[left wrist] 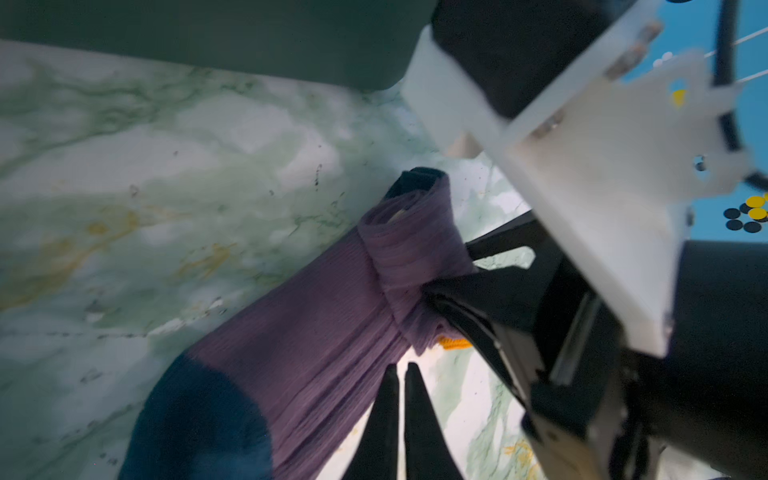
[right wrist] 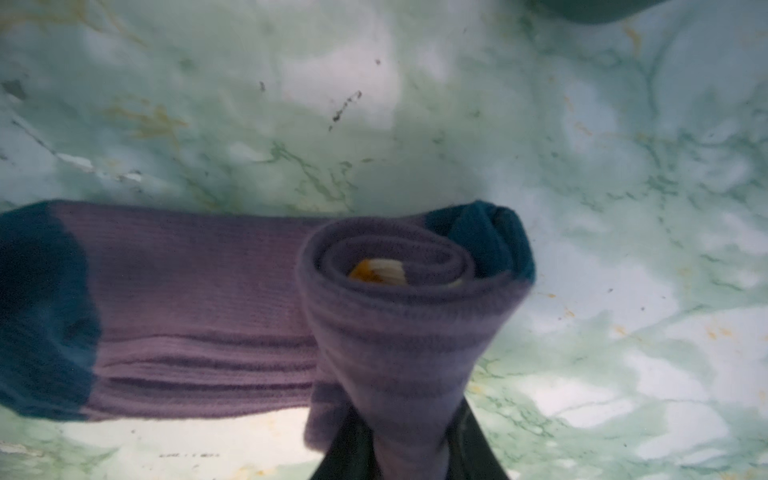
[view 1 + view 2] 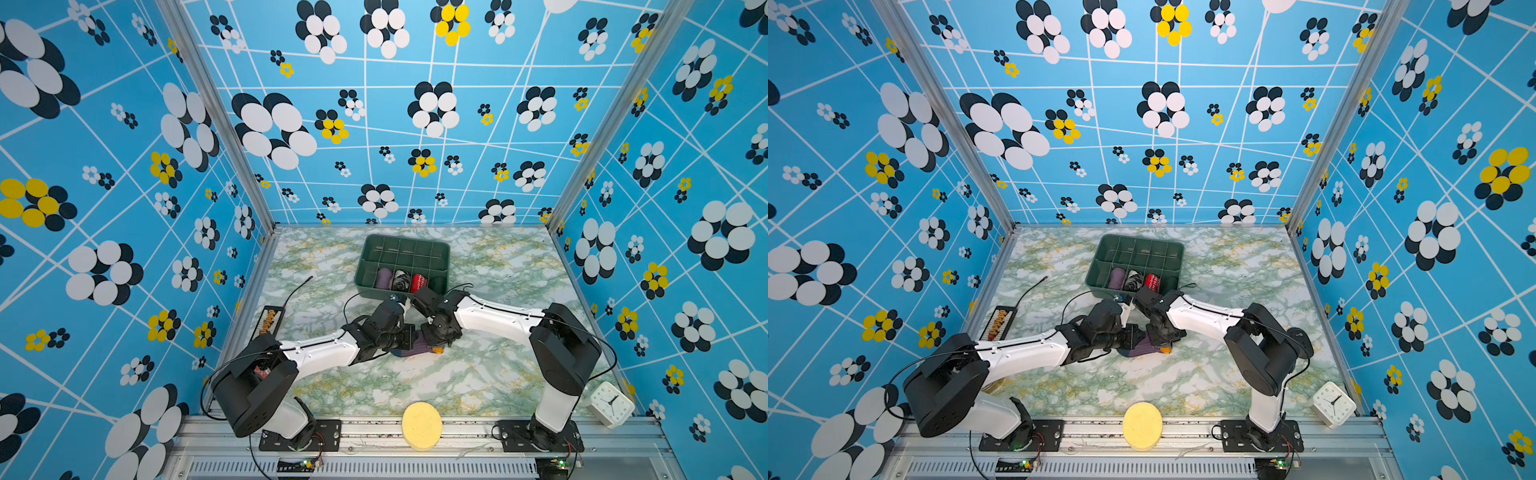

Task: Roll the socks
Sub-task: 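Continue rolling toward the teal toe, left gripper holding the sock body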

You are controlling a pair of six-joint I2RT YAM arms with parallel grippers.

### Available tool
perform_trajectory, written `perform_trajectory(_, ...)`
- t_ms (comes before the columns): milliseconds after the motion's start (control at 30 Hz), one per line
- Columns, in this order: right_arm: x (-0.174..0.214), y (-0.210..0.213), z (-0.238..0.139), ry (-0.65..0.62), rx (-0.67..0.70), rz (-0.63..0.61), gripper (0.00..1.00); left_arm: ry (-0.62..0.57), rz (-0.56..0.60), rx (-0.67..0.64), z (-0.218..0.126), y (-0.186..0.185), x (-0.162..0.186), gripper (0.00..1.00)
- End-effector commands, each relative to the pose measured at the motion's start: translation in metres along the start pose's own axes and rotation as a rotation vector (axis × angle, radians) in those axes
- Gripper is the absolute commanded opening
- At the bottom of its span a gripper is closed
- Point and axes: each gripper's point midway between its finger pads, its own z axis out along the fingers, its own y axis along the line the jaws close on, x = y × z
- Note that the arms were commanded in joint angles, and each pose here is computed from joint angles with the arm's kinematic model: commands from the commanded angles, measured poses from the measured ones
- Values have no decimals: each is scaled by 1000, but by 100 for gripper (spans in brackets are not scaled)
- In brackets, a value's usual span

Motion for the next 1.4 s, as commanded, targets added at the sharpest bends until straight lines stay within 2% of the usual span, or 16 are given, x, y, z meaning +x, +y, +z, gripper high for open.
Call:
perform_trajectory(0,11,-6,6,18,22,4,27,-30,3,31,14,-9,-9,9)
perform_trajectory(200,11,-7,4,7,19,3,27,-28,-44,53,32,-6,-3,8)
perform_trajectory(400,12,-6,5,0,7,4,27,-70,-72,78,36,-3,-3,8)
perform_trajectory(667,11,-4,5,-5,-2,5,27,-69,-99,95,48,1,2,7)
perform_trajectory(1133,7,0,4,-25,-28,0,27,20,-124,27,69,22,25,3)
perform_trajectory(1367,7,-1,5,-30,-47,17,27,-76,-186,19,57,38,26,3)
